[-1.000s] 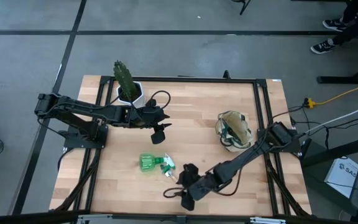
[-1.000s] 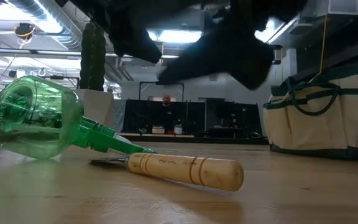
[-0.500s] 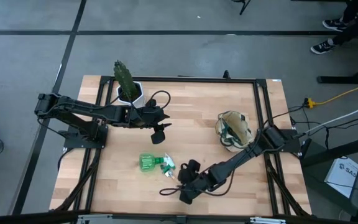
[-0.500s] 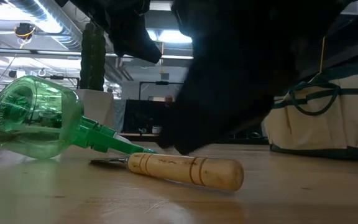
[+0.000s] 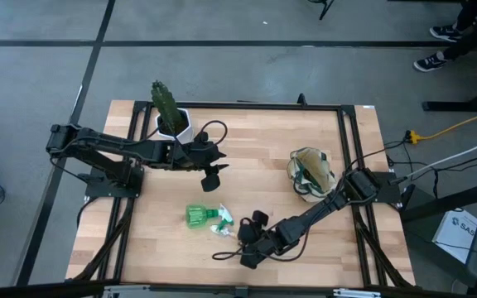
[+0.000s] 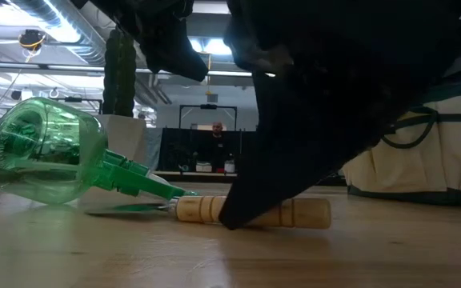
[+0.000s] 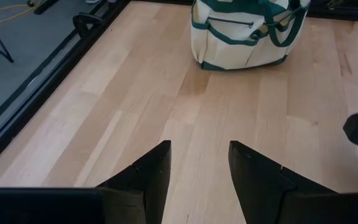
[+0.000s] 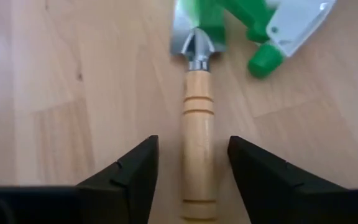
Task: Pick & Place Garden tools in Gardening bag
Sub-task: Put the brown trowel into the gardening bag
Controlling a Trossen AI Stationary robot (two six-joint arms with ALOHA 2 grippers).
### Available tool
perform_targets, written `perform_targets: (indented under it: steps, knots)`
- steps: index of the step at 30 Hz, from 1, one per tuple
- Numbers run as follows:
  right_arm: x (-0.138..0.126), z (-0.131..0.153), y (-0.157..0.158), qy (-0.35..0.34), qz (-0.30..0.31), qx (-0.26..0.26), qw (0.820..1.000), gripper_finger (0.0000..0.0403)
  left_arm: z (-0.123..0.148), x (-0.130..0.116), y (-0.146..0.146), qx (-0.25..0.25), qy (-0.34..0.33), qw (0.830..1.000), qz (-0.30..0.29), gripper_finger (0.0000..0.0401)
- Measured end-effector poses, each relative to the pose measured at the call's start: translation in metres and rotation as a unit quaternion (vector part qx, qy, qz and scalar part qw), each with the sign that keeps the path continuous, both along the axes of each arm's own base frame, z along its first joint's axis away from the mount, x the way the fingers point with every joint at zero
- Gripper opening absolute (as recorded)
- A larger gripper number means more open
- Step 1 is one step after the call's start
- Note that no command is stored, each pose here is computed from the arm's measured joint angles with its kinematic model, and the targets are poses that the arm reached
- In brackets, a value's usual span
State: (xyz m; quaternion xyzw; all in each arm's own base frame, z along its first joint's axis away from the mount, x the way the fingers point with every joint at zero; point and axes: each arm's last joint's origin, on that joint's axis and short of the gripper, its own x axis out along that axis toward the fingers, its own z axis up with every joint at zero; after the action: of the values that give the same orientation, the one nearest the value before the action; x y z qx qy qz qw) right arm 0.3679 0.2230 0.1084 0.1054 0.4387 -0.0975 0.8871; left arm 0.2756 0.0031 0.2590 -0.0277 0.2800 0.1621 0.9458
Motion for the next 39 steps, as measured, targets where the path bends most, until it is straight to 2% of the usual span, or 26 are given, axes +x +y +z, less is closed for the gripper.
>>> perform_targets:
  steps: [11,17,20,24,26,30,34,39]
  knots:
    - [-0.003,-0.002,-0.003,0.022,0.015,-0.027,0.999,0.0122,0.0,0.0,0.0,0.0,0.0,1.0,0.0,0.0157]
    - [-0.003,-0.003,-0.004,0.024,0.017,-0.024,0.999,0.0102,0.0,0.0,0.0,0.0,0.0,1.0,0.0,0.0157]
    - [-0.001,-0.003,-0.004,0.018,0.0,-0.006,1.0,0.0101,0.0,0.0,0.0,0.0,0.0,1.0,0.0,0.0157]
    - [0.003,-0.002,-0.009,0.011,-0.057,0.046,0.997,0.0095,0.0,0.0,0.0,0.0,0.0,1.0,0.0,0.0157]
    - [0.005,-0.002,-0.011,0.015,-0.066,0.069,0.995,0.0086,0.0,0.0,0.0,0.0,0.0,1.0,0.0,0.0157]
    - [0.007,-0.001,-0.013,0.031,-0.049,0.094,0.994,0.0066,0.0,0.0,0.0,0.0,0.0,1.0,0.0,0.0157]
    - [0.006,0.007,-0.012,0.047,-0.013,0.113,0.992,0.0065,0.0,0.0,0.0,0.0,0.0,1.0,0.0,0.0157]
    - [-0.01,0.028,-0.01,0.093,0.03,0.131,0.987,0.0064,0.0,0.0,0.0,0.0,-0.001,1.0,0.0,0.0157]
